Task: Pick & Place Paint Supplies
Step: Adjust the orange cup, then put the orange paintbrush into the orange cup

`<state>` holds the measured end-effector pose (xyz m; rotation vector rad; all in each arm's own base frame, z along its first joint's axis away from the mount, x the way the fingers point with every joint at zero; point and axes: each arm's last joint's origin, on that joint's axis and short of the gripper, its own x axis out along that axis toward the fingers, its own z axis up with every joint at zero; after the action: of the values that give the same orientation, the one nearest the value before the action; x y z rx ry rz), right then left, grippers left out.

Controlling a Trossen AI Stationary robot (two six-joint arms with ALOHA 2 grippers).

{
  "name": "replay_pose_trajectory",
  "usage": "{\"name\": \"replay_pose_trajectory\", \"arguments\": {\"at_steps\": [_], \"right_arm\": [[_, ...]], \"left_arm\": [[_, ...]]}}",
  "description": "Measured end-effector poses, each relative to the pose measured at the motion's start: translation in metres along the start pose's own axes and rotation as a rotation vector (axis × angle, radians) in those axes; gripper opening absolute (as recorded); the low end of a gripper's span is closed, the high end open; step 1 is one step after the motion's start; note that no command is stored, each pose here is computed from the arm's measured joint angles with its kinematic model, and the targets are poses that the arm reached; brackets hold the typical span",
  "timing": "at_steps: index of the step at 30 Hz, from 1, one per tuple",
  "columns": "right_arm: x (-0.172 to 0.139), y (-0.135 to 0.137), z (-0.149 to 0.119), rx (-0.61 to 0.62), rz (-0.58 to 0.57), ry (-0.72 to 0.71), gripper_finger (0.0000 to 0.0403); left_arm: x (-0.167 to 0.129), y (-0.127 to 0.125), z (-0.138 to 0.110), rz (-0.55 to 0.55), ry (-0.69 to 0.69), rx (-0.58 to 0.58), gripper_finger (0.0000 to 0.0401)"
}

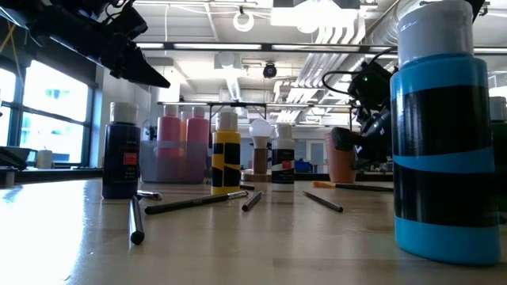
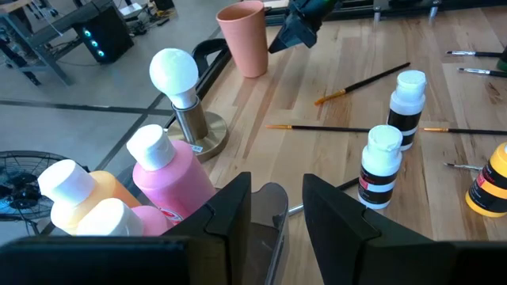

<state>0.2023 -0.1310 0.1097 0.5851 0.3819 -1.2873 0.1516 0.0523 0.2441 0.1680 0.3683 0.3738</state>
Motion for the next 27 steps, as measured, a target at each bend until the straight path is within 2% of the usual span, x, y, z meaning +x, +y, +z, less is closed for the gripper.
{"name": "replay_pose_trajectory", "arguments": {"at_steps": [13,18,22,27], "right_arm": [[0.006,-0.005,0.008,0.019,0.01,-0.006,0.0002],[0.007,-0.006,0.007,0.014,0.031,0.033,0.0002],[0.004,-0.004,0.001,-0.005,0.063,0.088,0.0002],[-0.007,0.008,-0.004,-0.034,0.122,0.087,0.0002]], "left_arm": [[0.0,0.0,0.0,0.0,0.0,0.0,0.0111],[0.0,0.0,0.0,0.0,0.0,0.0,0.0111],[0.0,0.0,0.0,0.0,0.0,0.0,0.0111],[0.0,0.0,0.0,0.0,0.0,0.0,0.0111]]}}
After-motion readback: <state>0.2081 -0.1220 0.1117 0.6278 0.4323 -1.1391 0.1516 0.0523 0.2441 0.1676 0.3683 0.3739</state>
